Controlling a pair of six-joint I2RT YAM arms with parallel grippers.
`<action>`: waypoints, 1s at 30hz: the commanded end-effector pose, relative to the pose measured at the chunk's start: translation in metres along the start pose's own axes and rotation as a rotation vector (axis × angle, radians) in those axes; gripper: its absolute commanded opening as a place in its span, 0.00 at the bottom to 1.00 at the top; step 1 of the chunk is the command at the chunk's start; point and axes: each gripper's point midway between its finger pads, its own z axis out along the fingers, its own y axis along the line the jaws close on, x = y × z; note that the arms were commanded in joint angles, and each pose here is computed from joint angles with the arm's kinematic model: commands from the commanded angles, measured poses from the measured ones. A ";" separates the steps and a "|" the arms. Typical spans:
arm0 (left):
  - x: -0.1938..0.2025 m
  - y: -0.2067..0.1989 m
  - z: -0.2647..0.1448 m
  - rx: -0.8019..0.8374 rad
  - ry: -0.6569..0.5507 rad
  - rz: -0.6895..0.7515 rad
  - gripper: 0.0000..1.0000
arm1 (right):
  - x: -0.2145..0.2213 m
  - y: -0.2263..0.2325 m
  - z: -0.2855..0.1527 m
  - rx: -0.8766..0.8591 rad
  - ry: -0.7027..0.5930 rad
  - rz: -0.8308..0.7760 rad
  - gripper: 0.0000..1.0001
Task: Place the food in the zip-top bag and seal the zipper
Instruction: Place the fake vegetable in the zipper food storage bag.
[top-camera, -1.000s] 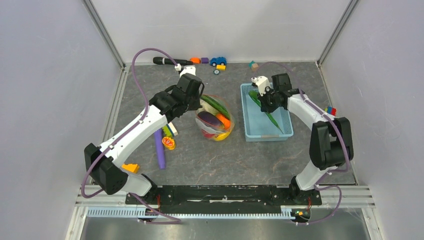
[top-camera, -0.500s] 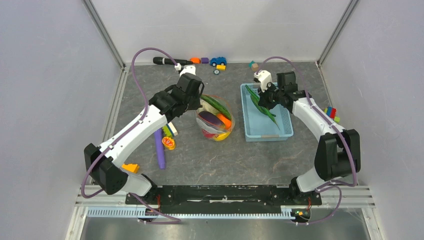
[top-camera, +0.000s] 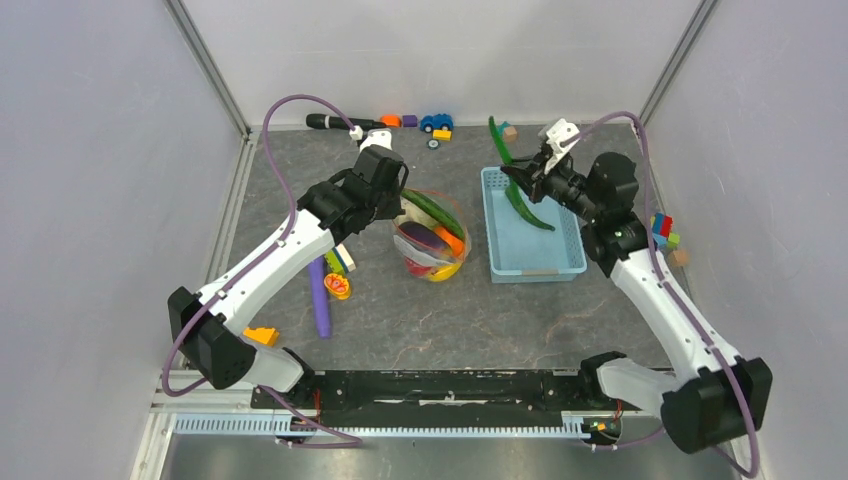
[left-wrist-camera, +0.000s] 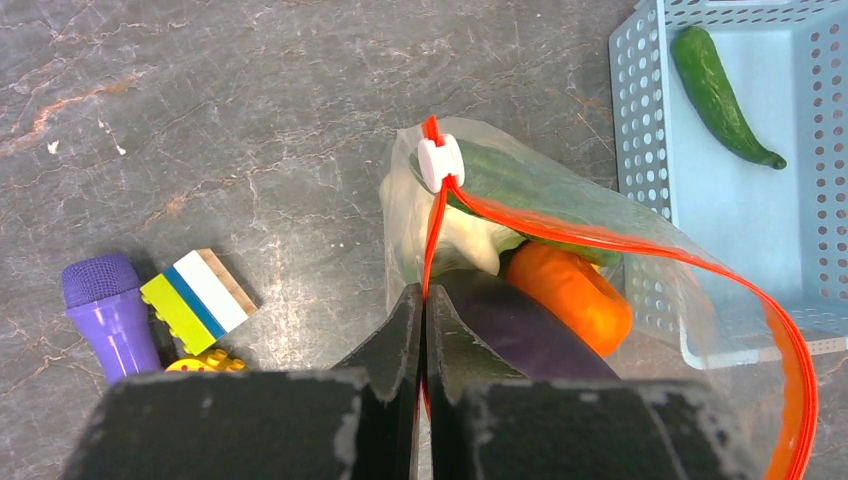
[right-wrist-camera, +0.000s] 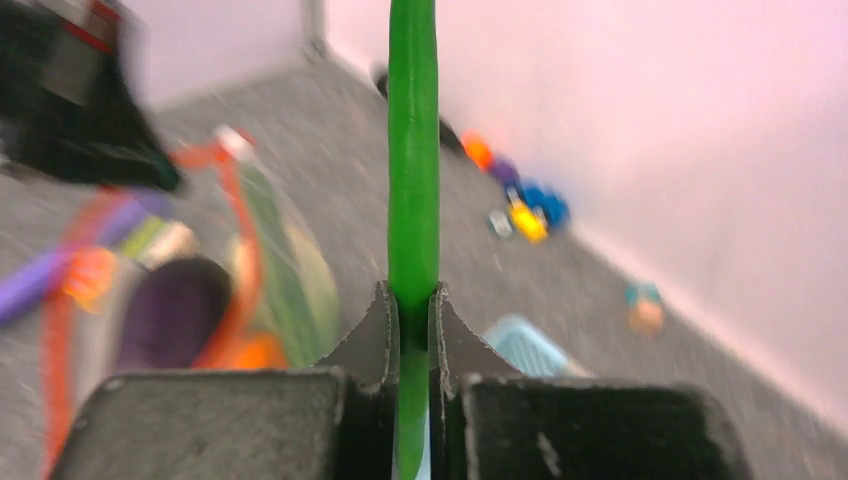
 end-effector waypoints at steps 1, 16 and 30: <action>-0.022 -0.007 -0.012 0.031 -0.054 -0.051 0.05 | -0.105 0.061 -0.008 -0.180 -0.383 -0.023 0.00; -0.021 -0.010 -0.013 0.045 -0.047 -0.072 0.05 | -0.111 0.151 0.018 -0.406 -0.517 -0.001 0.00; -0.021 -0.010 -0.014 0.050 -0.048 -0.082 0.05 | -0.014 0.132 0.046 -0.209 -0.178 -0.119 0.05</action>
